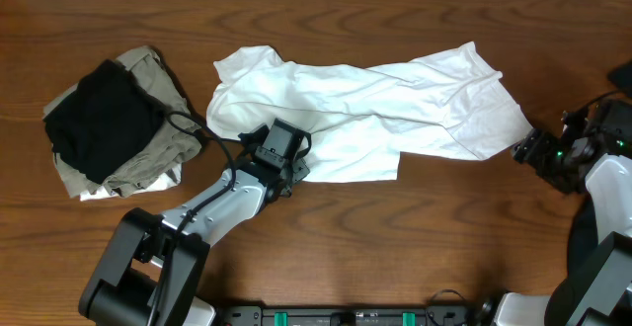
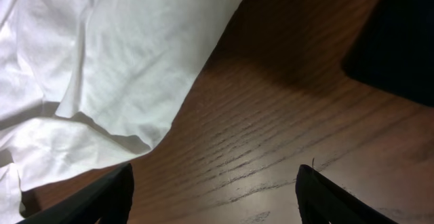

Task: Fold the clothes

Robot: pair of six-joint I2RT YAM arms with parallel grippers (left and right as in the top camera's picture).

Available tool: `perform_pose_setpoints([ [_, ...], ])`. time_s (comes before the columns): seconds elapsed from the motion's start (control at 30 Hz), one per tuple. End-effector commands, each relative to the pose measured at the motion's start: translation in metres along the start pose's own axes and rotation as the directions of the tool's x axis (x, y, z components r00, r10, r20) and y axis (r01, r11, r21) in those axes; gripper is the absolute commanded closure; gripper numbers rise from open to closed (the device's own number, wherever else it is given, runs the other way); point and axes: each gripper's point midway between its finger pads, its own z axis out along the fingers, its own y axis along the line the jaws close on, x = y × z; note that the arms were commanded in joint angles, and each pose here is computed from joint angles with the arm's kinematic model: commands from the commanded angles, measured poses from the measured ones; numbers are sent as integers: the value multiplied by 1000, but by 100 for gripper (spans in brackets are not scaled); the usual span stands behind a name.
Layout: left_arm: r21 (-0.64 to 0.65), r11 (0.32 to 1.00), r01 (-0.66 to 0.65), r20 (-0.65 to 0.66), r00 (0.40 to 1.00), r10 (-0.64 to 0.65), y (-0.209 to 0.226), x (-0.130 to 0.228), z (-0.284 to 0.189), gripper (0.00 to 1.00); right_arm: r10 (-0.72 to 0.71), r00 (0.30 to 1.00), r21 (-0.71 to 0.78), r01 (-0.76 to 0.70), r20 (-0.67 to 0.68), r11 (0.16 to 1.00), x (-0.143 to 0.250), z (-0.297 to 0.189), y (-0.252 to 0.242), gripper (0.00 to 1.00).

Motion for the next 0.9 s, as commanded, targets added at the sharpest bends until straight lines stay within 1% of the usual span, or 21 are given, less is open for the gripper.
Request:
perform_pose_setpoints([
  [0.0, -100, 994, -44, -127, 991, 32, 36, 38, 18, 66, -22, 1000, -1, 22, 7, 1000, -2, -2, 3, 25],
  [0.23, -82, 992, -94, -138, 987, 82, 28, 51, 18, 66, -22, 1000, -1, 22, 7, 1000, -2, -2, 3, 25],
  [0.53, -89, 991, -103, -127, 988, 92, 29, 49, 18, 66, -22, 1000, -1, 22, 7, 1000, -2, -2, 3, 25],
  [0.63, -89, 991, -103, -127, 988, 92, 29, 49, 18, 89, -22, 1000, -1, 22, 7, 1000, -2, -2, 3, 25],
  [0.67, -90, 991, -103, -127, 988, 92, 29, 49, 18, 94, -22, 1000, -1, 22, 7, 1000, -2, -2, 3, 25],
  [0.87, -121, 986, -115, -148, 984, 97, 38, 53, 11, 94, -26, 1000, 0, 26, 0, 1000, -1, -2, 3, 26],
])
